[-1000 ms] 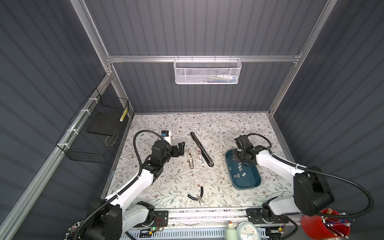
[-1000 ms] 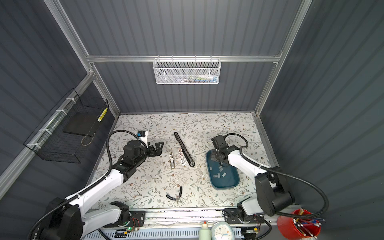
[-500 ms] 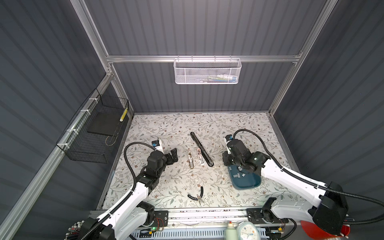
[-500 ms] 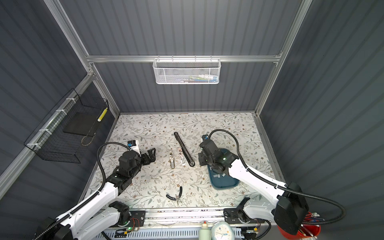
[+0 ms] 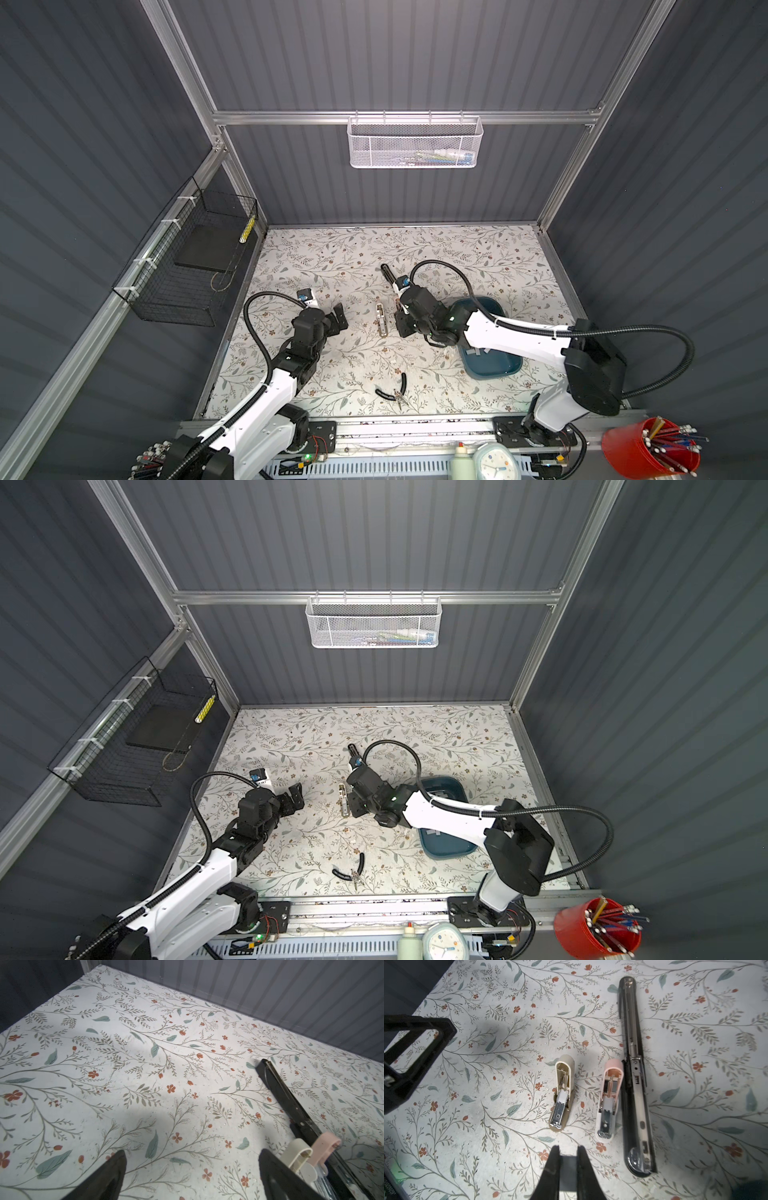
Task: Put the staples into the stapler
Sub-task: 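Carry the staple strip from the tray to above the beige stapler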
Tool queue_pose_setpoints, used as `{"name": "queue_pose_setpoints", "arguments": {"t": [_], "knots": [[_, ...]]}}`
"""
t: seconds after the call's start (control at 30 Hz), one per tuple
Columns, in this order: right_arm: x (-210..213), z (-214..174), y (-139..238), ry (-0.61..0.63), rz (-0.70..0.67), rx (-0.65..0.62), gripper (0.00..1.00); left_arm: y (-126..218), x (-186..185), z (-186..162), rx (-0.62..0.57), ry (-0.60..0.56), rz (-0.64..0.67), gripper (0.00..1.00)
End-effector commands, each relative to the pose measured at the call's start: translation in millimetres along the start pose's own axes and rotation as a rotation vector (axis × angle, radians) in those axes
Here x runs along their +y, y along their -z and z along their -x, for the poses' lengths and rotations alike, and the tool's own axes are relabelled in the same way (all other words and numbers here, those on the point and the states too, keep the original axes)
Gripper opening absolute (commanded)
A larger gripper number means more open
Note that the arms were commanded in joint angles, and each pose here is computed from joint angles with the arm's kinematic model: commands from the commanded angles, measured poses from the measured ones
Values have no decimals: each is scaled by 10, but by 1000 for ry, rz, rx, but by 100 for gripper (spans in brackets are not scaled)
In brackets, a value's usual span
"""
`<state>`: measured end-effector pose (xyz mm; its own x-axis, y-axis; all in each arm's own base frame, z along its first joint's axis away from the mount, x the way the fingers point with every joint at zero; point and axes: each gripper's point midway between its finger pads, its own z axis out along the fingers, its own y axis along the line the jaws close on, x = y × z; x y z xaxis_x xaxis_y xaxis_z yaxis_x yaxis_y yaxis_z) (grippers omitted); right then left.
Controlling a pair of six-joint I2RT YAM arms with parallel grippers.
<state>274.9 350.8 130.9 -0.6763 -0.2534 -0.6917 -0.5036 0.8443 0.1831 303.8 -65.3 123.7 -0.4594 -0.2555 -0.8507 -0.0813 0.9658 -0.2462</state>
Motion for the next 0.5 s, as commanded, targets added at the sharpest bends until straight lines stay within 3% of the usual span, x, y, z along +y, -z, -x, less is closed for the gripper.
{"name": "queue_pose_setpoints", "arguments": {"t": [0.0,0.47], "knots": [[91,144,-88,-48,6,-44,9,-40,37,-44,8,17,1,99],[149,-30,-499,-100,-45,12,8,-121,-144,-144,-8,-24,-121,99]]}}
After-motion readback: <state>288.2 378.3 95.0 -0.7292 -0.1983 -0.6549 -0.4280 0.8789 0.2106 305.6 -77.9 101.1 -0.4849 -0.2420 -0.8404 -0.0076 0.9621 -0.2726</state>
